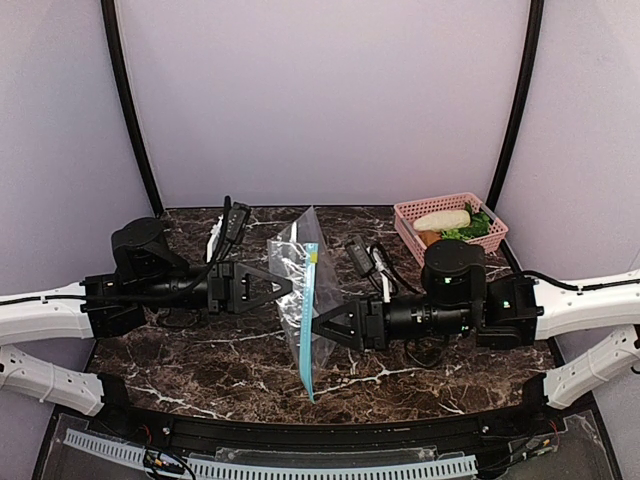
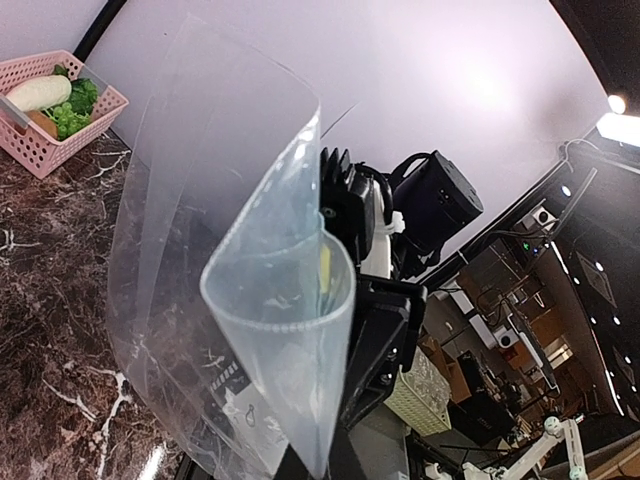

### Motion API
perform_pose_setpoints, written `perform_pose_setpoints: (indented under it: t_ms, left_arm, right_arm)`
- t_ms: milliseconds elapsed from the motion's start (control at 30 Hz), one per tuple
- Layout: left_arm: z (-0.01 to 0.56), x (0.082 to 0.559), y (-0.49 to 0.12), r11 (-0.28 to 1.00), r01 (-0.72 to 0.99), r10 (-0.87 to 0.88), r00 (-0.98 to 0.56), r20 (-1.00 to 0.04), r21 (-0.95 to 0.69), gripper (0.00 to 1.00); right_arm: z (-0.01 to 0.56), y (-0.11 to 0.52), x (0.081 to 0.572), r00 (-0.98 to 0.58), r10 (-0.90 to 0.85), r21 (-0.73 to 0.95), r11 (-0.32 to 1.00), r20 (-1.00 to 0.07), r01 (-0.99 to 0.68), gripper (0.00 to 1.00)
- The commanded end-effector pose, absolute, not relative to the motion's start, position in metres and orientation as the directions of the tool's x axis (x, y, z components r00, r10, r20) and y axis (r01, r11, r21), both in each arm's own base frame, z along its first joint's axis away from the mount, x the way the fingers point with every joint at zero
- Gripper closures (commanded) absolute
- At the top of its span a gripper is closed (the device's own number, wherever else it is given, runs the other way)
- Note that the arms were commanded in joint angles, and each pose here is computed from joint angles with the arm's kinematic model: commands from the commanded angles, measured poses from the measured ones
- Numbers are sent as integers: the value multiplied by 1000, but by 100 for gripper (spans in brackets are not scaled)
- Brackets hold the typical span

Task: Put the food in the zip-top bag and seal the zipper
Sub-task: Pass from the left arm to the right

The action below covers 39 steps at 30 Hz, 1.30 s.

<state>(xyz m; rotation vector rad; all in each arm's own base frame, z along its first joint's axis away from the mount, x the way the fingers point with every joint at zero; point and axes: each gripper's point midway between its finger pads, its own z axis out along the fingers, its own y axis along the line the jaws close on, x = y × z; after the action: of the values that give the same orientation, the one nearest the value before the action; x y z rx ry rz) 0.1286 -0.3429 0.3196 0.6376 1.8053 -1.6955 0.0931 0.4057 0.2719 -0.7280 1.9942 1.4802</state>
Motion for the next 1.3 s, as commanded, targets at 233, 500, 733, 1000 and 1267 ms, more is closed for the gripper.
perform_pose_setpoints:
  t_ms: [233, 500, 733, 1000, 1267]
  left_arm:
    - [310, 132, -342, 106, 683, -49, -723, -690, -723, 99]
    - [307, 133, -343, 107, 678, -45, -728, -685, -727, 99]
    - [305, 133, -344, 103, 677, -45, -728, -684, -728, 99]
    - [283, 146, -330, 274, 675, -30, -706, -707, -685, 83]
    - [245, 178, -286, 650, 574, 64, -695, -716, -498, 29]
  right_arm:
    - [296, 413, 89, -691, -68, 676, 161, -719, -719, 59]
    - [297, 422, 87, -693, -80, 681, 137, -716, -720, 60]
    - [301, 430, 88, -695, -75, 685, 119, -715, -718, 83]
    - [298, 420, 97, -700, -36, 684, 183, -713, -706, 100]
    - [257, 390, 131, -729, -62, 601, 520, -681, -606, 100]
